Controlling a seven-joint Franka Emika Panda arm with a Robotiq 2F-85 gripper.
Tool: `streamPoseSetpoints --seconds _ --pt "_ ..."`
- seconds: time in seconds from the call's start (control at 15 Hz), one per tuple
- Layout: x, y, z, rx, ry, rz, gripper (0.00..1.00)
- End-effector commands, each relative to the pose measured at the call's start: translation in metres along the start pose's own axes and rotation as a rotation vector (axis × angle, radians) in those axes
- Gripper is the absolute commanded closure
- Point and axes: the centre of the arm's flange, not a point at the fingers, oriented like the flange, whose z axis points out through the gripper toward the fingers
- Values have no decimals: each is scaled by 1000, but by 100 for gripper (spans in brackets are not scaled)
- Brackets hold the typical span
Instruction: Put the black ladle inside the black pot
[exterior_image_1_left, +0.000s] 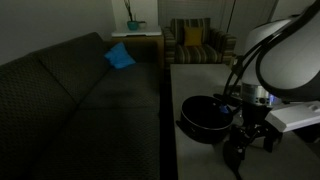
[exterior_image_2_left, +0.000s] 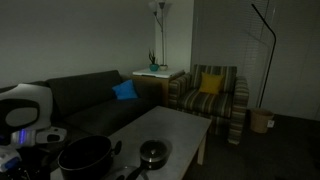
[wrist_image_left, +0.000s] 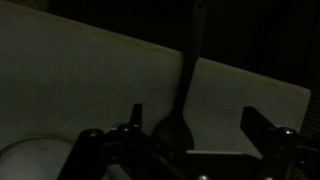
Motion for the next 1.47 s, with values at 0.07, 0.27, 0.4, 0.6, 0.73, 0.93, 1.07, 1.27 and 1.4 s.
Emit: streamPoseSetpoints --seconds 0.07,0.27,0.4,0.6,0.73,0.93,1.07,1.27,1.4 --pt "15 -3 63 122 -99 -12 0" --pt "27 6 99 167 -136 10 0" --pt "33 19 113 164 -155 47 0" --pt "47 31 124 184 -146 81 0" --pt "59 29 130 200 -153 97 0" --pt "70 17 141 209 -168 77 0" --pt "73 10 151 207 -182 79 0" --pt "70 8 156 203 -190 82 0" --pt "68 8 161 199 -193 85 0"
